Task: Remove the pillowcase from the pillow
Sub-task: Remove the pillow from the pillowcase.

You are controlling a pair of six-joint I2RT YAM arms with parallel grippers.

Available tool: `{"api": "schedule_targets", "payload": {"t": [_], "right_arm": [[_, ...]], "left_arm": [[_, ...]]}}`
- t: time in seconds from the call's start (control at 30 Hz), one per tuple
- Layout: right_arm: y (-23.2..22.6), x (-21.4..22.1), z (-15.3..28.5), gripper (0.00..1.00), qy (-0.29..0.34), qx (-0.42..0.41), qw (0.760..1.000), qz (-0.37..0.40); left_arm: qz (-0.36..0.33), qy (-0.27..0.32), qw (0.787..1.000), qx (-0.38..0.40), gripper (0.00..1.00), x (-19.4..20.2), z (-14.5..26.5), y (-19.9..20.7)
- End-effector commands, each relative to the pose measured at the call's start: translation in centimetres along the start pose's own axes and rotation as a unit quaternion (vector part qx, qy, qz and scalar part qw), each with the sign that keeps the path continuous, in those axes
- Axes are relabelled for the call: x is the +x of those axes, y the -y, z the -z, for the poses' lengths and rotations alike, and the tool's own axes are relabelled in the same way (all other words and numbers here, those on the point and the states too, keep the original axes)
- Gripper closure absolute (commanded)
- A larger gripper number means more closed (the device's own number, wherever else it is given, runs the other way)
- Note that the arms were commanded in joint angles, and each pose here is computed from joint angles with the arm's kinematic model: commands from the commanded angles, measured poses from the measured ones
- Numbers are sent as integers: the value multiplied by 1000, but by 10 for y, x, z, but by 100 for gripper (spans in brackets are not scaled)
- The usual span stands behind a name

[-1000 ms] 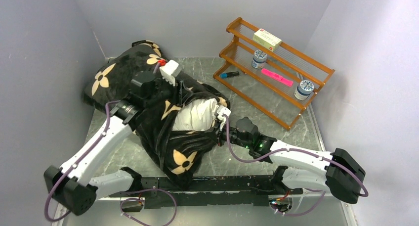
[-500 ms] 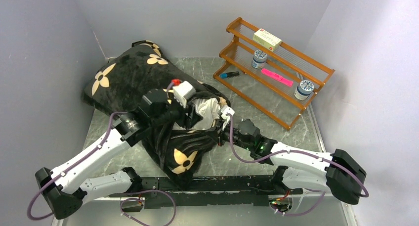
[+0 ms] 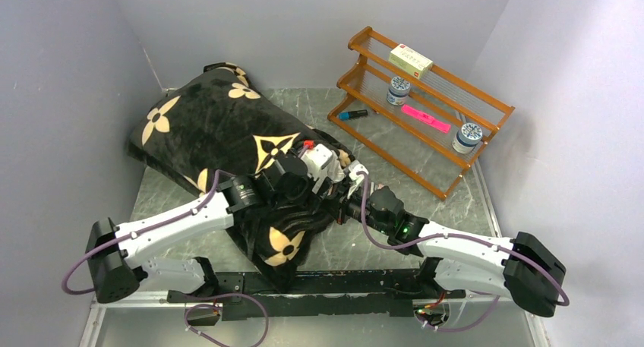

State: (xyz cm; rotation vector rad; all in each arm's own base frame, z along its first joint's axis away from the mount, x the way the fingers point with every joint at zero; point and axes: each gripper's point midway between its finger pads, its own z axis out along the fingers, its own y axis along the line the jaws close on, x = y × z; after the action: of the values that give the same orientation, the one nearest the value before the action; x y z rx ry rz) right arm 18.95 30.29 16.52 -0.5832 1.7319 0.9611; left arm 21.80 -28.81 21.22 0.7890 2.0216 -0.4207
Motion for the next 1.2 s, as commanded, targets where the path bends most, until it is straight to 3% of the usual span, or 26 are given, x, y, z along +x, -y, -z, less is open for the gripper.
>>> {"api": "schedule_targets", "payload": {"t": [0.0, 0.23, 0.47, 0.6, 0.77, 0.83, 0.93, 1.17], "right_arm": [[-6, 15, 3, 97, -15, -17, 999, -24], [-6, 21, 3, 97, -18, -22, 999, -27], [-4, 25, 6, 97, -14, -18, 999, -37], [0, 23, 8, 96, -12, -4, 999, -41], [9, 21, 11, 92, -4, 23, 998, -52], [7, 19, 11, 89, -2, 20, 998, -52], [7, 14, 11, 81, 1, 25, 998, -64], [16, -3, 15, 35, 9, 83, 988, -130]], "left_arm": [[-8, 34, 995, -91, 11, -24, -3, -27], [-41, -11, 985, -169, 11, -1, -23, -50], [-76, -49, 982, -166, 22, 18, -47, -53], [-88, -61, 982, -154, 47, 14, -51, -59], [-111, -28, 986, -123, 93, -15, -44, -57], [-120, -5, 988, -92, 95, -25, -44, -49], [-129, 7, 989, -68, 95, -29, -46, -43], [-114, 52, 992, -27, 95, -31, -39, -30]]}}
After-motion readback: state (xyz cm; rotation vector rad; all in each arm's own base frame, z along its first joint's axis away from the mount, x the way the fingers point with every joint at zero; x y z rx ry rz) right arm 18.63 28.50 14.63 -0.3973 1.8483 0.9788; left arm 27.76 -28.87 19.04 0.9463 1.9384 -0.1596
